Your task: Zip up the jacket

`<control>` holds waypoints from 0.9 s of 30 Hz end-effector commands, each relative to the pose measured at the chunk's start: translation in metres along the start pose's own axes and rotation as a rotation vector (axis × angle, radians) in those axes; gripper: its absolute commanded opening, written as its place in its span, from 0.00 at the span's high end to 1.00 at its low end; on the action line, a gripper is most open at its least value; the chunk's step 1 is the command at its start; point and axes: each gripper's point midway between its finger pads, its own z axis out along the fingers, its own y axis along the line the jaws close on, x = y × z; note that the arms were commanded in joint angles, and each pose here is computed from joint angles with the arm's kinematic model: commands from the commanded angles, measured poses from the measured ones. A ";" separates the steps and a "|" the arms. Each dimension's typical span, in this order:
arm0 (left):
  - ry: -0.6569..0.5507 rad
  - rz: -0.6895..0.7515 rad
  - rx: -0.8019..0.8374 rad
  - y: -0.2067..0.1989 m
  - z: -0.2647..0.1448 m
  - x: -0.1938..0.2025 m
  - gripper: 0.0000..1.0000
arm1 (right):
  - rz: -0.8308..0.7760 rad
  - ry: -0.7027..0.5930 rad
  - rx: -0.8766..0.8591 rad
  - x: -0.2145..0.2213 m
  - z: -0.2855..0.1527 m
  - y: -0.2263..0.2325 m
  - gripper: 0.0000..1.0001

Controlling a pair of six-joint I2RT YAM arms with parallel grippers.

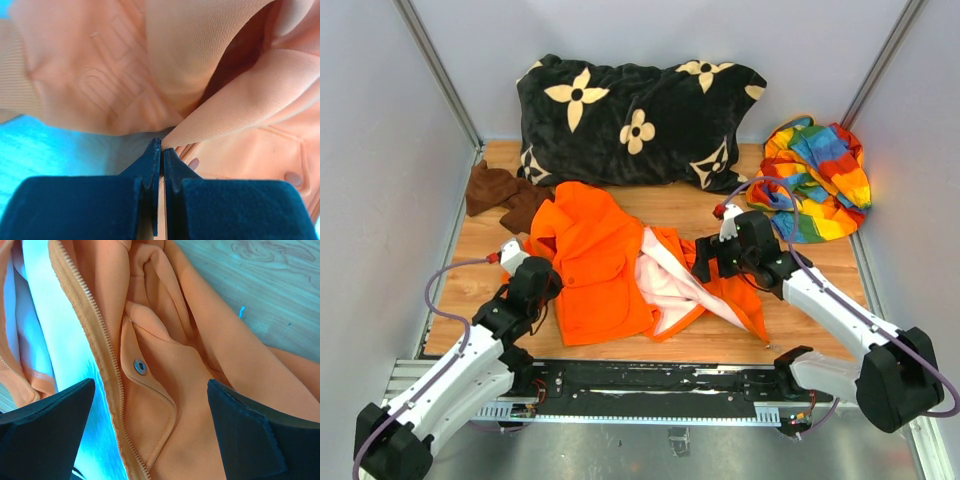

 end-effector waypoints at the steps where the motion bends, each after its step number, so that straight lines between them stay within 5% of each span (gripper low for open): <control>1: -0.119 -0.052 -0.183 0.035 -0.010 -0.026 0.97 | -0.001 -0.034 0.008 -0.020 -0.005 -0.004 0.05; 3: -0.146 -0.063 -0.197 0.038 -0.014 -0.033 0.96 | -0.004 -0.023 -0.022 -0.021 -0.004 0.001 0.05; 11: -0.112 0.036 0.026 -0.020 -0.032 -0.059 0.45 | -0.047 -0.006 -0.154 -0.036 0.002 0.025 0.06; 16: -0.054 0.134 0.223 -0.071 -0.051 -0.073 0.24 | -0.104 -0.007 -0.241 -0.058 0.007 0.049 0.10; 27: 0.185 0.202 0.558 -0.158 -0.034 -0.027 0.16 | -0.162 0.031 -0.306 -0.090 0.046 0.072 0.27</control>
